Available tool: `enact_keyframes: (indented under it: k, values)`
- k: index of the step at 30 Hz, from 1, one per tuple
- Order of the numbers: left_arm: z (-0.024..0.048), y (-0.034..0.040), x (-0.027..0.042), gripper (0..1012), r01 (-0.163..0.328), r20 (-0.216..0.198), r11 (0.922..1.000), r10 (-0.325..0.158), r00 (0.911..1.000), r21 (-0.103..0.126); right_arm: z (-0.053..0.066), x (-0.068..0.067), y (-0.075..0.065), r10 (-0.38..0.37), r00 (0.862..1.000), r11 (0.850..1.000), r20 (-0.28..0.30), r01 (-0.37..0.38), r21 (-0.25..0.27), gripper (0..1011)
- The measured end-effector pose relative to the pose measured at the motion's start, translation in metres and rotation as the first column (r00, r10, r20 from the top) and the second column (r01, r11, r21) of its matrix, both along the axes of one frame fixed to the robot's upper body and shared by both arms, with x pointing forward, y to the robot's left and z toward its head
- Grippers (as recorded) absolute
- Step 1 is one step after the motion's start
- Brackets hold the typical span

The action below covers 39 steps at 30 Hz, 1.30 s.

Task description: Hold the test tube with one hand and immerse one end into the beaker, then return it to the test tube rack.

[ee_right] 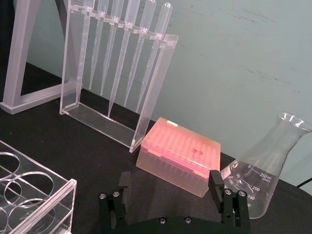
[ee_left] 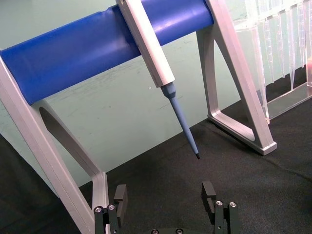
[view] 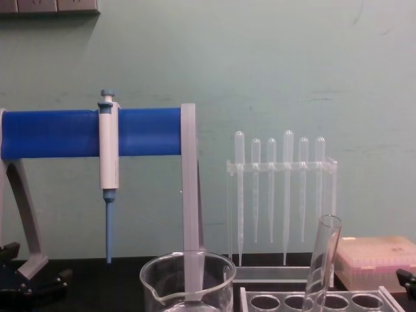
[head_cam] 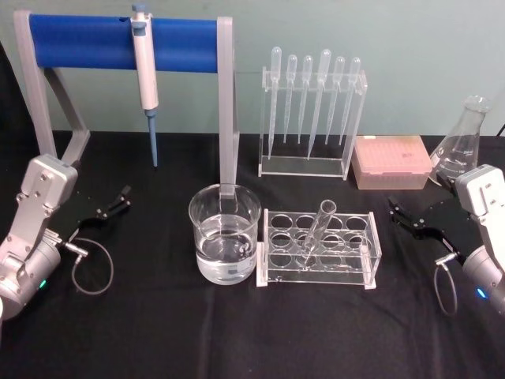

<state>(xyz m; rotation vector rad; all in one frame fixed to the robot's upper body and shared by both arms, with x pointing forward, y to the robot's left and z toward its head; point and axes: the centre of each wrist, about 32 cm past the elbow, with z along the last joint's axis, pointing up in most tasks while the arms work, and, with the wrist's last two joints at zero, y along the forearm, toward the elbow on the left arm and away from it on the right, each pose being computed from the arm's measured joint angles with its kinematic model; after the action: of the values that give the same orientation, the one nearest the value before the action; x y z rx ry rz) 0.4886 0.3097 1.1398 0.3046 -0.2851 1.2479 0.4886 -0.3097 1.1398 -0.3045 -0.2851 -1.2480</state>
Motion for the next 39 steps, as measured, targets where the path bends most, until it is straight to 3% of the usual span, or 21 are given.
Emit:
enact_keyframes:
  k: [39]
  values:
    - [0.0000, 0.0000, 0.0000, 1000, 0.000, 0.000, 1.0000, 0.000, 1.0000, 0.000, 0.0000, 0.0000, 0.0000, 0.000, 1.000, 1.000, 0.000, 0.000, 0.000, 1002]
